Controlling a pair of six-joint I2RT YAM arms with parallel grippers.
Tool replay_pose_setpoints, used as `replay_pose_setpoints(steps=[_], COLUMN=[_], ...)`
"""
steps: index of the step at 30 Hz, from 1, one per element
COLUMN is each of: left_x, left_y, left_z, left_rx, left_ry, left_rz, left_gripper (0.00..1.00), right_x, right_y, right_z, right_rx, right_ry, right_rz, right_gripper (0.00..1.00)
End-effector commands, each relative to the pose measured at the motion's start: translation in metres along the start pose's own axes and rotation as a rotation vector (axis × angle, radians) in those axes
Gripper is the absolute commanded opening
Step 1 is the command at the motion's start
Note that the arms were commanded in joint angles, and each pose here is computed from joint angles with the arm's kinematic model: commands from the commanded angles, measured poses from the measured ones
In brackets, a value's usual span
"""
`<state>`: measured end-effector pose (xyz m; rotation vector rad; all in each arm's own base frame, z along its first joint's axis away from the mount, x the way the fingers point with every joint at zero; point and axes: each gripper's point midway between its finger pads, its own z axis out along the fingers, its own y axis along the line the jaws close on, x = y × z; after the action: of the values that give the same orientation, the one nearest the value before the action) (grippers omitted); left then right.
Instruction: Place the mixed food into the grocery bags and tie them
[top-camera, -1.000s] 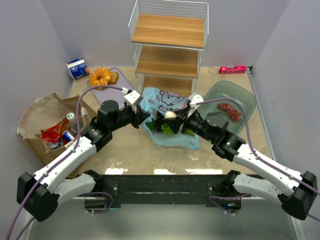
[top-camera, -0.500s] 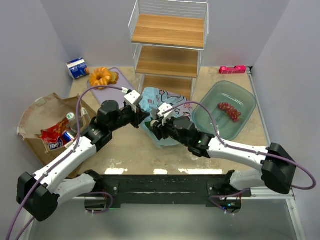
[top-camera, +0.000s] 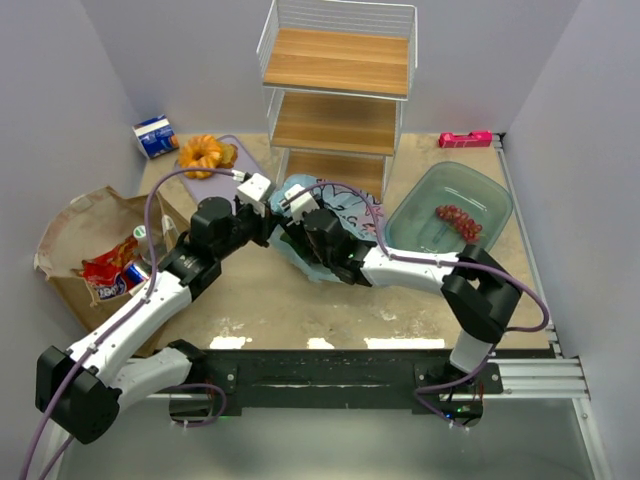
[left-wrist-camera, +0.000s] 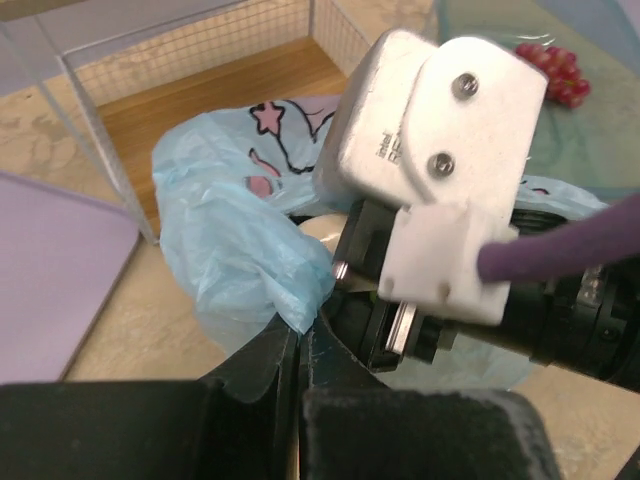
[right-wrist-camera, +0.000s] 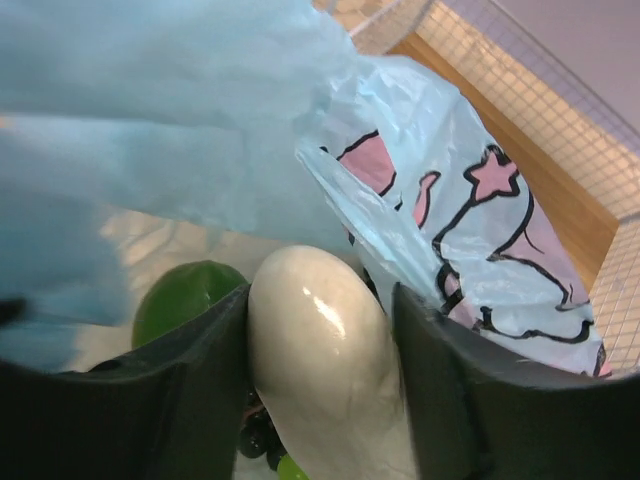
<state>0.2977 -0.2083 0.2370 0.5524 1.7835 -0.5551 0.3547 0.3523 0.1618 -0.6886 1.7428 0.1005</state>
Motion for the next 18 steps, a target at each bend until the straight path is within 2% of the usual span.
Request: replay_pose_setpoints(steps=[1,2,4,9,11,13,14,16,18], left_x=[-0.019,-0.019,-0.02,-0.02,-0.02,-0.022,-0.022,-0.021,-0.02], left_y=[-0.035,-0.036,-0.037,-0.028,-0.025,-0.021,-0.019,-0.018,-0.018], left_z=[-0.001,-0.001,-0.001,0.0,0.0,0.0,0.0,0.0,0.001], left_rx=[0.153,0.157,0.164,0.11,0.091,0.065,0.056,0.049,0.048], left_ry=[-0.054,-0.053,-0.056,-0.053,-0.056,-0.06,-0.06,-0.059,-0.057], left_rz=[0.013,0.011,0.009,-0.005,-0.009,-0.013,-0.014,-0.016,-0.016], left_gripper=[0.0,0.0,0.0,0.0,0.0,0.0,0.0,0.0,0.0], right_x=[-0.018,-0.017,-0.017,-0.016,-0.032,-0.03,-0.053,-0.057,-0.078], right_y=[-0.024,-0.023,-0.024,-0.019,-0.014,-0.006,-0.008,-0.012,-0.03], right_z=[0.008,0.007,-0.001,-0.032,-0.059,-0.083,-0.108,-0.134,-0.164], right_rx=[0.091,0.082,0.069,-0.035,-0.131,-0.222,-0.282,-0.317,-0.308], right_ry=[-0.051,-0.051,-0.056,-0.071,-0.106,-0.084,-0.144,-0.114,-0.131], right_rz=[0.045,0.045,0.042,0.034,0.052,0.077,0.114,0.202,0.302], right_gripper=[0.72,0.78,0.86,0.86,0.85,0.85,0.85,0.87,0.87])
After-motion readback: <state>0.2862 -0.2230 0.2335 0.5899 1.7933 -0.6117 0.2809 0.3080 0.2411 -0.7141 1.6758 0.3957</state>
